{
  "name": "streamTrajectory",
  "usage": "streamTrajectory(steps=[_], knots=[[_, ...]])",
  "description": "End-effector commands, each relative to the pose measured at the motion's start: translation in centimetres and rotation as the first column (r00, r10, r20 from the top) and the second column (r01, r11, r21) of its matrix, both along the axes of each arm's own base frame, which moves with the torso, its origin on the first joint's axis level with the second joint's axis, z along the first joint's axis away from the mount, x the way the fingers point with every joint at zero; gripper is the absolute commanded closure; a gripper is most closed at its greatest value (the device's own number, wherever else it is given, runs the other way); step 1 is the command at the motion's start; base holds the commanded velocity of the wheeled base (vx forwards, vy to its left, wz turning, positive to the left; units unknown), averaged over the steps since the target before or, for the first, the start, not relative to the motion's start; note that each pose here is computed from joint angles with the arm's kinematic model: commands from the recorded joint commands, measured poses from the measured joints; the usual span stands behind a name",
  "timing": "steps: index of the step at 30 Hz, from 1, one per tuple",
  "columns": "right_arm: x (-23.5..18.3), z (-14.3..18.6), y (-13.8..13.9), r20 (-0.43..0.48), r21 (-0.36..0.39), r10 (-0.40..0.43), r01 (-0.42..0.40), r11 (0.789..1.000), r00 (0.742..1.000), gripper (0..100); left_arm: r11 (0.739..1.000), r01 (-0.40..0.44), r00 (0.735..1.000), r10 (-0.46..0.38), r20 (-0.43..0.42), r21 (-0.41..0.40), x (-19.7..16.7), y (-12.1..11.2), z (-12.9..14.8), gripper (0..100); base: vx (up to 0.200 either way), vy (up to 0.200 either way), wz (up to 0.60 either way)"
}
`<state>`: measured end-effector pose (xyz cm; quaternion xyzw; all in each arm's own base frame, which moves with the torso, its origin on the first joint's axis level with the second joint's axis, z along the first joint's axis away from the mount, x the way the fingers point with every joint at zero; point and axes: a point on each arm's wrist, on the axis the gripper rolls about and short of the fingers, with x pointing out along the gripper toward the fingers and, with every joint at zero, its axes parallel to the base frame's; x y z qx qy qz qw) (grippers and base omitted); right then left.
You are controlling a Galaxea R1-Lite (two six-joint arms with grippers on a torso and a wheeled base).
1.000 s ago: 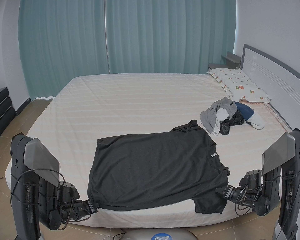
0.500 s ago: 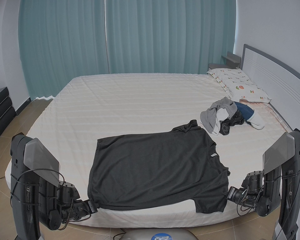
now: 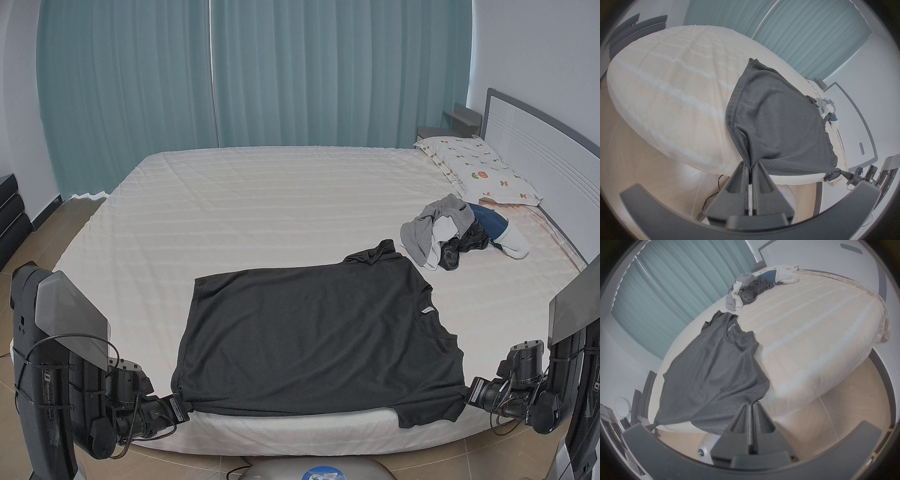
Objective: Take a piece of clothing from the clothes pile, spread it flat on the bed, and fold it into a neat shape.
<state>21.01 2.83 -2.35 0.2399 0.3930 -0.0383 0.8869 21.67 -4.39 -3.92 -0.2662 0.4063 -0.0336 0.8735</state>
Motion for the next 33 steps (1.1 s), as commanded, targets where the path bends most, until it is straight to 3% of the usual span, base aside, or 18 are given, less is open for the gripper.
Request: streamTrajectory(steps=[1, 5, 19, 29, 33], knots=[[-0.8, 1.2, 0.0, 0.003, -0.016, 0.021, -0.021, 1.000, 1.000, 100, 1.000, -0.004, 1.000, 0.004, 0.024, 0.000, 0.1, 0.2, 0.4, 100, 0.000, 0.000, 0.00], [-2.0, 2.2, 0.0, -0.045, -0.049, 0.064, -0.066, 0.997, 0.997, 100, 0.997, 0.021, 1.000, -0.022, 0.012, 0.077, -0.6, 0.3, 0.2, 100, 0.000, 0.000, 0.00], [-4.0, 2.5, 0.6, -0.184, -0.107, 0.173, -0.195, 0.975, 0.968, 100, 0.986, 0.002, 1.000, -0.006, 0.023, 0.170, -0.6, 1.0, 0.3, 100, 0.000, 0.000, 0.00], [-5.0, 2.9, 0.5, -0.233, -0.137, 0.217, -0.253, 0.958, 0.948, 100, 0.975, 0.041, 0.999, -0.034, -0.036, 0.217, -1.7, 1.4, 1.6, 100, 0.000, 0.000, 0.00], [-5.6, 3.2, 0.4, -0.260, -0.150, 0.243, -0.288, 0.946, 0.935, 100, 0.962, 0.093, 0.994, -0.074, -0.083, 0.257, -2.1, 1.5, 1.4, 100, 0.000, 0.000, 0.00]])
